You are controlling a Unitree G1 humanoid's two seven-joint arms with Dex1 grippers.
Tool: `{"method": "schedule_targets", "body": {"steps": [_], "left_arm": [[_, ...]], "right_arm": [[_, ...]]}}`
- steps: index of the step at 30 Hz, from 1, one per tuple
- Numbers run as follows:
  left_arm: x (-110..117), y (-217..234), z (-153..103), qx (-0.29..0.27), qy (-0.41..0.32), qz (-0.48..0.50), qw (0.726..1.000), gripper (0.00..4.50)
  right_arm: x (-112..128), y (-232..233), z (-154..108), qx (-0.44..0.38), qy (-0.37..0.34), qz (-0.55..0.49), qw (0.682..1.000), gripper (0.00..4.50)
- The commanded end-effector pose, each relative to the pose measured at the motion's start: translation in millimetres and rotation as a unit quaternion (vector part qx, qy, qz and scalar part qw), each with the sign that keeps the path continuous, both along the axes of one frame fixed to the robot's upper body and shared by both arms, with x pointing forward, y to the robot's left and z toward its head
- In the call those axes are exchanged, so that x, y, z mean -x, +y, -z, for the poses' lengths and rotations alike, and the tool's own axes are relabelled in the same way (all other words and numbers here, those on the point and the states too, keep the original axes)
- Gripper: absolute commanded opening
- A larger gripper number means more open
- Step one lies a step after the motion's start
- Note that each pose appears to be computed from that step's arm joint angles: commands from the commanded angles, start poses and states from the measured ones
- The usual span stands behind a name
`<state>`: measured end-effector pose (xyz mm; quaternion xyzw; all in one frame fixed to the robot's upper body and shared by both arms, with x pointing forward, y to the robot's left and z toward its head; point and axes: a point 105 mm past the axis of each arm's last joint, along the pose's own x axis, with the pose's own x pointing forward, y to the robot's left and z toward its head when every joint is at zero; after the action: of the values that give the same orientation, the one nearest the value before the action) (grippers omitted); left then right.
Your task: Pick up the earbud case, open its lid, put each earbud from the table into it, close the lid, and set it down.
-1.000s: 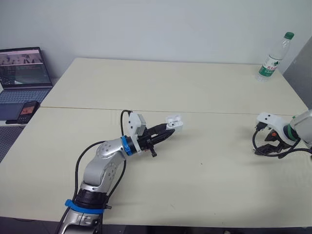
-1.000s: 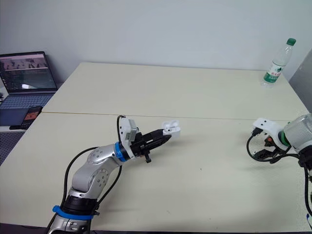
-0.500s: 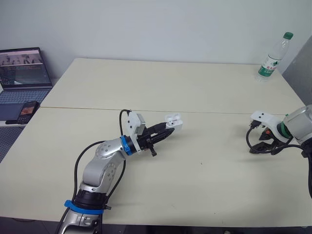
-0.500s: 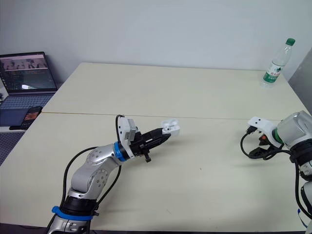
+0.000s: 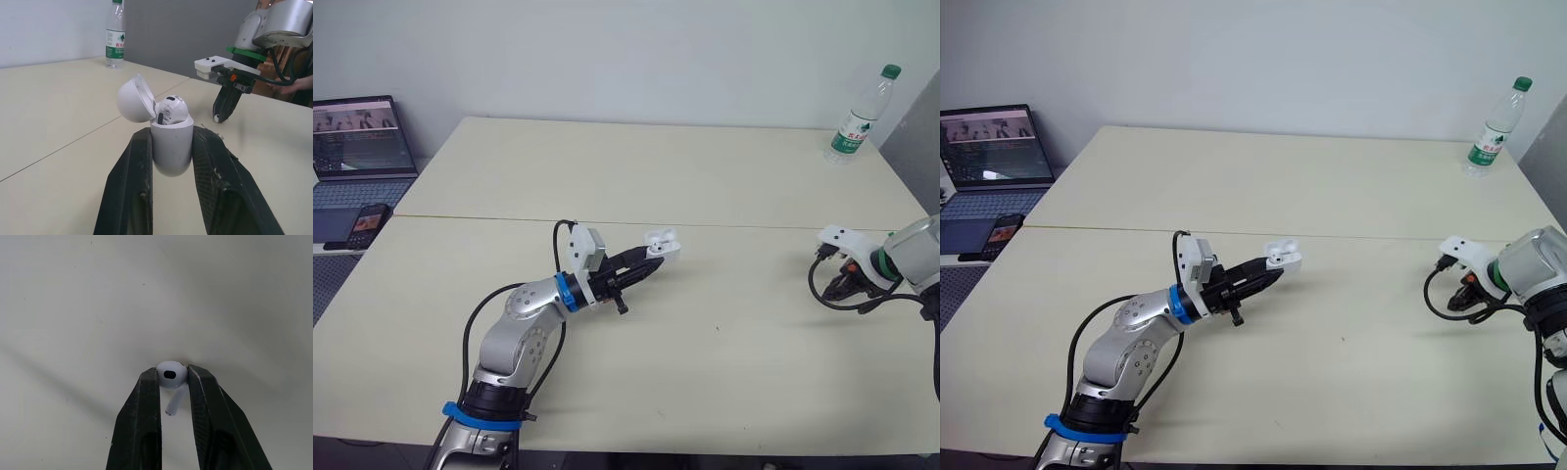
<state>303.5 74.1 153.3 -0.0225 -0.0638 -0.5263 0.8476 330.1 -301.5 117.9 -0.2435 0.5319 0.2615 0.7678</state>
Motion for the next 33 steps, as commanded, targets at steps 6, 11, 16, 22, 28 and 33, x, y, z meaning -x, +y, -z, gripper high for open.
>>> {"method": "schedule_targets", "body": {"steps": [6, 11, 16, 22, 28, 33], "left_arm": [[-1.2, 2.4, -12.9, 0.022, -0.018, -0.011, 1.000, 0.76], [-4.0, -2.6, -26.9, 0.070, -0.005, -0.014, 0.997, 0.76], [-7.1, -3.4, -37.1, 0.093, 0.003, -0.015, 0.996, 0.76], [-11.4, -2.0, -46.1, 0.122, 0.014, -0.027, 0.992, 0.76], [-12.2, -2.7, -51.1, 0.136, 0.019, -0.030, 0.990, 0.76], [-11.1, -4.1, -52.5, 0.137, 0.022, -0.024, 0.990, 0.76]], "right_arm": [[-32.8, 80.7, -82.0, -0.135, -0.186, -0.065, 0.971, 0.41], [-33.6, 141.5, -123.3, -0.262, -0.306, -0.075, 0.912, 0.41], [-23.6, 187.6, -152.8, -0.394, -0.412, -0.061, 0.819, 0.41], [-9.1, 217.5, -164.6, -0.489, -0.489, -0.007, 0.723, 0.41], [6.2, 236.4, -155.8, -0.513, -0.504, 0.002, 0.695, 0.41], [16.7, 247.4, -145.5, -0.493, -0.527, -0.040, 0.691, 0.41]]}}
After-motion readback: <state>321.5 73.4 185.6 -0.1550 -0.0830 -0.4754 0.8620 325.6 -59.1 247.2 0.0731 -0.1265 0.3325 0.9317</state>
